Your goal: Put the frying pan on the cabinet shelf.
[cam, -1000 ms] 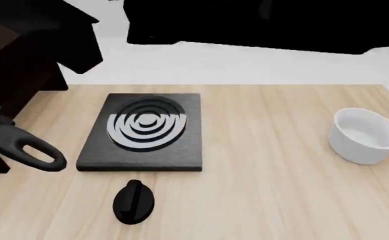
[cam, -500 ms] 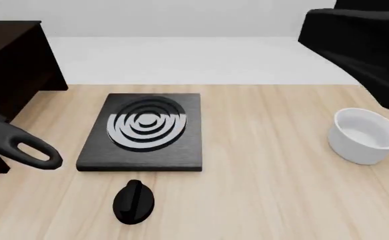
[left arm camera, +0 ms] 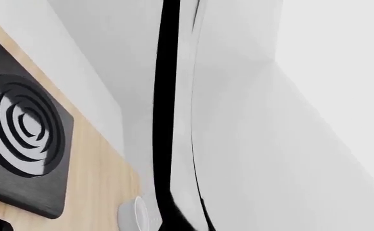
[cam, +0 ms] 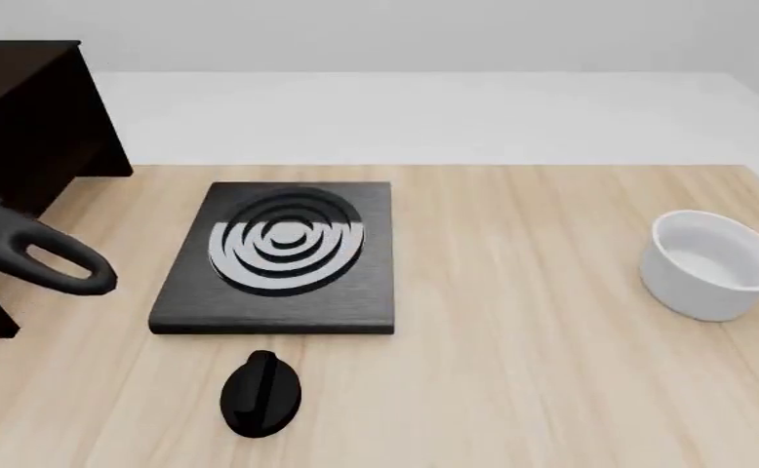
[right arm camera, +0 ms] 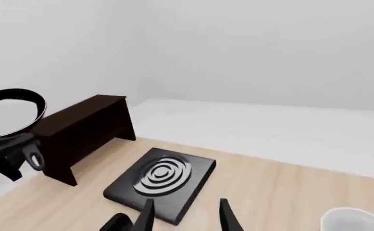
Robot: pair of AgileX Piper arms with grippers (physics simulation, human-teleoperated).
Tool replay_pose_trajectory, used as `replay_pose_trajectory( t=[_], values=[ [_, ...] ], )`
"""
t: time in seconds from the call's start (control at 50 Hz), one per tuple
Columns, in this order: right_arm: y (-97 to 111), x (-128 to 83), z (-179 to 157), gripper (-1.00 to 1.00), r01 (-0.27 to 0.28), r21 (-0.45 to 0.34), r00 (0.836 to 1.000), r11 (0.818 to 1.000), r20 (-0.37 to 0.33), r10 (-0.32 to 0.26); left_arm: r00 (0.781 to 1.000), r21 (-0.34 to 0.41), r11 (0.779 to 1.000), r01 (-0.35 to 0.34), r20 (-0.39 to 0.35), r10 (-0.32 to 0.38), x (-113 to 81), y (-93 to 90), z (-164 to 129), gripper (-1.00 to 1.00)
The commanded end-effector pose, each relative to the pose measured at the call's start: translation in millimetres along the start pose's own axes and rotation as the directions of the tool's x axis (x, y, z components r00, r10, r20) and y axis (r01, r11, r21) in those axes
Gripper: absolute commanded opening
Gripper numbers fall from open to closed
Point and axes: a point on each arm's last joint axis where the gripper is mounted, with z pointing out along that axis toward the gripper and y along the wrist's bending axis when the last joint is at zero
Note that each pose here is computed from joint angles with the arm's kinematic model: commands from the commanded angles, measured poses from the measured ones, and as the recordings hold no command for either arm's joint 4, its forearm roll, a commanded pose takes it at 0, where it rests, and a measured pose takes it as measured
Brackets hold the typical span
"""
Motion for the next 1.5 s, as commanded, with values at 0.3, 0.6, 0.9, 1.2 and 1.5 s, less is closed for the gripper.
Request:
replay_pose_trajectory(
  t=[0.3, 0.6, 0.9, 1.2, 1.5],
  values=[
    [-1, 20, -15, 1.00, -0.039, 0.100, 0.999, 0.994, 0.029, 0.036, 0.967, 0.055, 0.967, -0.247, 0.074, 0.243, -25.1, -72.7, 56, -1.00],
    [-2, 23, -13, 1.00, -0.041, 0.099, 0.999, 0.994, 0.021, 0.039, 0.980, 0.035, 0.988, -0.150, 0.140, 0.144, -37.2, -59.5, 110, -1.00],
    [-2, 23, -13, 1.00, -0.056, 0.100, 0.998, 0.993, 0.020, 0.054, 0.967, 0.016, 0.997, -0.069, 0.246, 0.063, -67.3, -48.2, 159, -1.00],
    [-3, 25, -10, 1.00, -0.074, 0.097, 0.997, 0.993, 0.020, 0.072, 0.917, 0.057, 0.994, 0.090, 0.385, -0.105, -114.4, -7.6, 201, -1.00],
    [-3, 28, -7, 1.00, -0.076, 0.099, 0.997, 0.992, 0.011, 0.076, 0.876, 0.110, 0.981, 0.161, 0.443, -0.193, -137.5, 19.6, 211, -1.00]
  ],
)
